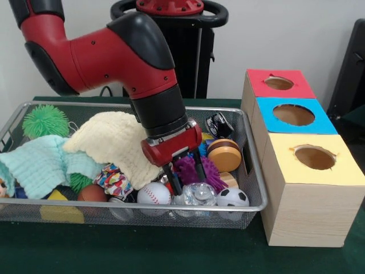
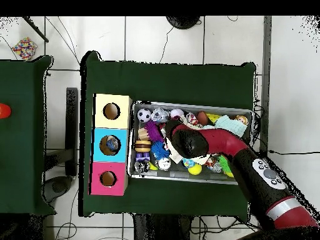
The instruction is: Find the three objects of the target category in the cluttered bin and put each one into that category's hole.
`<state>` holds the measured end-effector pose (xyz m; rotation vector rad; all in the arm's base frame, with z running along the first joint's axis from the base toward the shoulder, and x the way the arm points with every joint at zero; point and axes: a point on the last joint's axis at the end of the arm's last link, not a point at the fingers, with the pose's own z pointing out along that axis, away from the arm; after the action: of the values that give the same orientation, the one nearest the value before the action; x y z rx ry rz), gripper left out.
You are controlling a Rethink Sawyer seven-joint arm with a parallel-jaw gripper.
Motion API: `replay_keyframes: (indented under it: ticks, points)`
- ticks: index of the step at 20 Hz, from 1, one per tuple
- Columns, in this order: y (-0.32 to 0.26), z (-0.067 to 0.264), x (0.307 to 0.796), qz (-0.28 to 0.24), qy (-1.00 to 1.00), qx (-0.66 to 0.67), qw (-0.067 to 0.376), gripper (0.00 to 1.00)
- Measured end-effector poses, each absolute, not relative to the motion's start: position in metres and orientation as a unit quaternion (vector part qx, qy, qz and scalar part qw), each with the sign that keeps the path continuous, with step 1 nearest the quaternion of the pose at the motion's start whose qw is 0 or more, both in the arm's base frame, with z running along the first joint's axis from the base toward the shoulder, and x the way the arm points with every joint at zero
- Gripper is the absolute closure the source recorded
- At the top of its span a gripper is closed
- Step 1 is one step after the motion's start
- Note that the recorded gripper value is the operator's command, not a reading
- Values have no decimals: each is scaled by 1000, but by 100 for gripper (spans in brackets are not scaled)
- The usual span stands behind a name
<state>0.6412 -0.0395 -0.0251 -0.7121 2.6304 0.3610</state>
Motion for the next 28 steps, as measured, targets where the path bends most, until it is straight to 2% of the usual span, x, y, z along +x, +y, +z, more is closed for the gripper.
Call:
replay_keyframes:
  ticks: [6,14,28]
  points:
    - [-55,-20,641,172,939,-231,190,0]
    - [-64,-21,636,203,938,-216,180,0]
    - [-56,-13,640,235,928,-204,204,0]
